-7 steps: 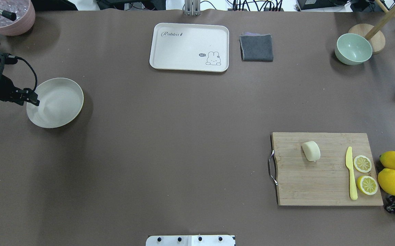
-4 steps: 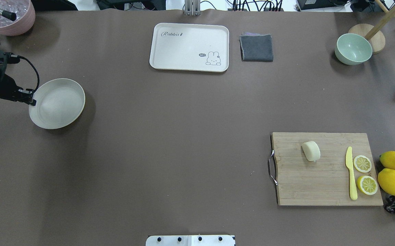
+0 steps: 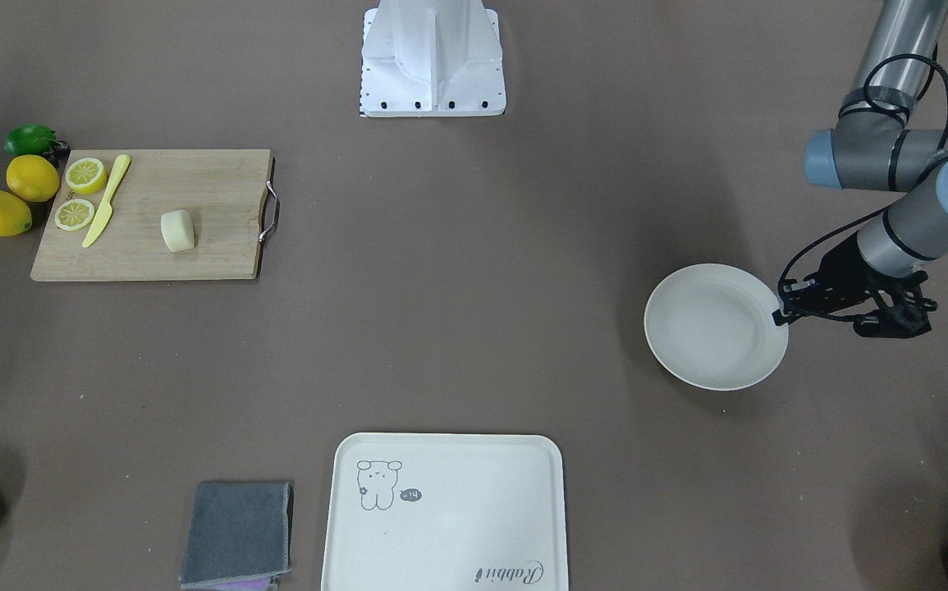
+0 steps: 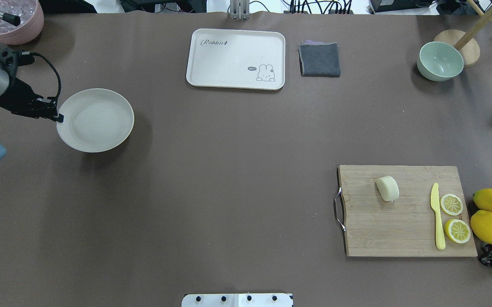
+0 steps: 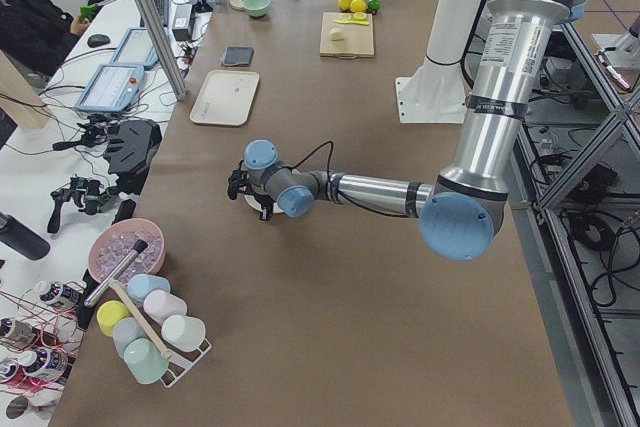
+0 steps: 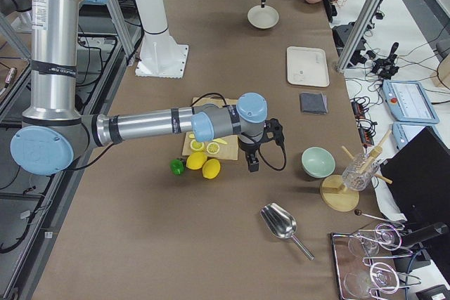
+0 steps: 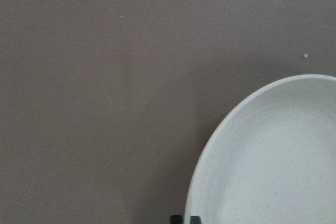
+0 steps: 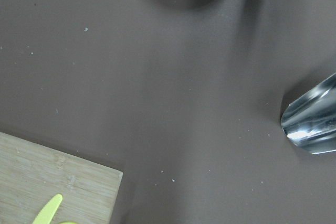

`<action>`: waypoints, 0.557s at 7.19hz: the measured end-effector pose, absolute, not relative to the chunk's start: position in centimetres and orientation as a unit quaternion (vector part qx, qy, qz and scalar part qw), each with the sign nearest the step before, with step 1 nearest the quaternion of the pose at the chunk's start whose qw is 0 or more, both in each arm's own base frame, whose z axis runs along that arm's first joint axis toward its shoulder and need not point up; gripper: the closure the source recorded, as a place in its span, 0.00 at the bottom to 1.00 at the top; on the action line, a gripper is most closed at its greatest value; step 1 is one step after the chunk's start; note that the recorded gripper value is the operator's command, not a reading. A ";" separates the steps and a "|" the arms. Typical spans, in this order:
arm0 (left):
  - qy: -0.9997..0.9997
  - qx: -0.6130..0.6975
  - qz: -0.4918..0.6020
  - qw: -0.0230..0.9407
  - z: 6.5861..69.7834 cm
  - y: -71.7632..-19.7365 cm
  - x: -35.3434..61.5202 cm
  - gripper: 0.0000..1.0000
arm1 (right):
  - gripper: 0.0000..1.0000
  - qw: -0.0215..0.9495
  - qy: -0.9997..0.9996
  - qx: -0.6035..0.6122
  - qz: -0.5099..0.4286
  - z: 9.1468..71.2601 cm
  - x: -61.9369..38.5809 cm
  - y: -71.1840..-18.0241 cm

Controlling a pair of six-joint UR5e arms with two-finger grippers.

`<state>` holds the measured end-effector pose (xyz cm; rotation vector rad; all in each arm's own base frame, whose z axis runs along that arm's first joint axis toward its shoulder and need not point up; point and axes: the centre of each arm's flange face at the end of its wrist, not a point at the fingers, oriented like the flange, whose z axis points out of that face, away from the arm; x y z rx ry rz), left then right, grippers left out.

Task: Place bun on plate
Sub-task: 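Push the white plate with the left gripper toward the table centre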

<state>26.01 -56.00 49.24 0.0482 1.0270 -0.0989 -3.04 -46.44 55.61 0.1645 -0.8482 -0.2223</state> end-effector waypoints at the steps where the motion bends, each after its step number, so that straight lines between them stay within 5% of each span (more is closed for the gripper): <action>1: 0.510 0.009 -0.074 0.857 45.5 -55.6 27.6 1.00 | 0.00 0.899 -0.418 0.077 -0.103 53.2 -5.3 -46.2; 4: 0.528 -0.016 -0.129 0.839 34.6 -52.3 39.5 1.00 | 0.00 0.900 -0.423 0.055 -0.089 45.8 -14.5 -43.7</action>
